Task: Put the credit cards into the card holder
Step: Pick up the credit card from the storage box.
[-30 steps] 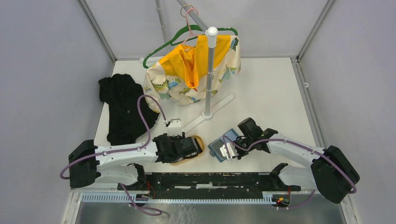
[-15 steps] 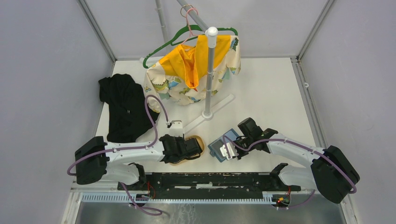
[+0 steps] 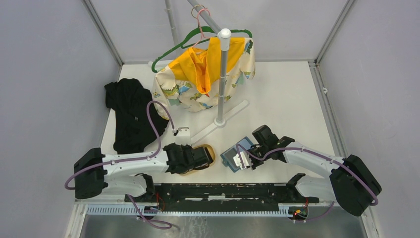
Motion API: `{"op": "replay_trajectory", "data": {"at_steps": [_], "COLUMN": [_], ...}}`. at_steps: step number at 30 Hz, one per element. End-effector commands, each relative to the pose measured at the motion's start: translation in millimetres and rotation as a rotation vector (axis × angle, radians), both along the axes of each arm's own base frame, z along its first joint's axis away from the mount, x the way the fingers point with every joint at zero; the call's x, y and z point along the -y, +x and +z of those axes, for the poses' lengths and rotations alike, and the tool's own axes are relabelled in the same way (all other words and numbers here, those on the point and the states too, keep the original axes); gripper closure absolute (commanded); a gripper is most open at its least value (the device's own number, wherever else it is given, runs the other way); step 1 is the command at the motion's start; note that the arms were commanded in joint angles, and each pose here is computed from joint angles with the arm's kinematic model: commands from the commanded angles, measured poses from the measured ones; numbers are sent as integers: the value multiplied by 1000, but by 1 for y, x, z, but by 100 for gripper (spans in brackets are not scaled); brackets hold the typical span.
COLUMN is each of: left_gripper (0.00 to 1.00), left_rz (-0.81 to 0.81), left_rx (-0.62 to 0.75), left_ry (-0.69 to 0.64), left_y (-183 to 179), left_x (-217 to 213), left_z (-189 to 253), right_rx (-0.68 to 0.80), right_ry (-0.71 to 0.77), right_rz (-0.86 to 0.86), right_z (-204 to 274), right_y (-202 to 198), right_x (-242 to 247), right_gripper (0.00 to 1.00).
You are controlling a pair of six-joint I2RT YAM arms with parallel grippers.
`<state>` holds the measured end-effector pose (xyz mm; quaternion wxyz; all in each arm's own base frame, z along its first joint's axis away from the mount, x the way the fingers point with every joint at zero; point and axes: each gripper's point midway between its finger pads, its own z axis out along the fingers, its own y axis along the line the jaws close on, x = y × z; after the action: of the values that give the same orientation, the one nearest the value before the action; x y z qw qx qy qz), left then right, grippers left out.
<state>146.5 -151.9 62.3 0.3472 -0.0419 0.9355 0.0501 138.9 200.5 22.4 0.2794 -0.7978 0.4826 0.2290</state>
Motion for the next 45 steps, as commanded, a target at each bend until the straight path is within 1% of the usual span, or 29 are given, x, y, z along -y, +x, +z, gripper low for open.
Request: {"op": "replay_trajectory", "data": {"at_steps": [1, 16, 19, 21, 24, 28, 30, 32, 35, 39, 40, 42, 45], "left_gripper": [74, 75, 75, 75, 75, 76, 76, 77, 77, 77, 77, 77, 77], "left_rz": [40, 29, 27, 22, 16, 12, 10, 0, -8, -10, -9, -9, -6], "left_rx": [43, 37, 42, 46, 50, 54, 62, 69, 79, 94, 98, 100, 103], "left_ry": [-20, -70, -87, -97, -102, -114, -134, -157, -185, -202, -207, -213, -220], "left_y": [3, -4, -4, -4, -4, -4, -4, -3, -2, -1, -1, -1, -1], "left_x": [-8, -14, -15, -15, -14, -15, -14, -11, -9, -9, -9, -9, -9], "left_z": [11, 13, 14, 14, 15, 16, 17, 17, 18, 21, 22, 21, 21], "right_rx": [-5, -20, -48, -73, -102, -174, -232, -314, -434, -568, -599, -655, -685], "right_ry": [7, 11, 46, 102, 186, 249, 295, 334, 358, 304, 295, 280, 288], "right_rz": [1, -5, -3, 11, 26, 32, 19, -8, -90, -176, -174, -196, -198], "right_z": [1, 2, 11, 25, 49, 83, 105, 117, 121, 114, 113, 109, 102], "right_y": [-1, -2, -4, -7, -8, -3, 3, 4, 2, -2, -5, -12, -22], "right_x": [-2, -3, -10, -20, -36, -57, -73, -89, -118, -152, -160, -172, -191], "right_gripper": [83, 84, 83, 83, 75, 66, 64, 64, 62, 60, 57, 46, 39]}}
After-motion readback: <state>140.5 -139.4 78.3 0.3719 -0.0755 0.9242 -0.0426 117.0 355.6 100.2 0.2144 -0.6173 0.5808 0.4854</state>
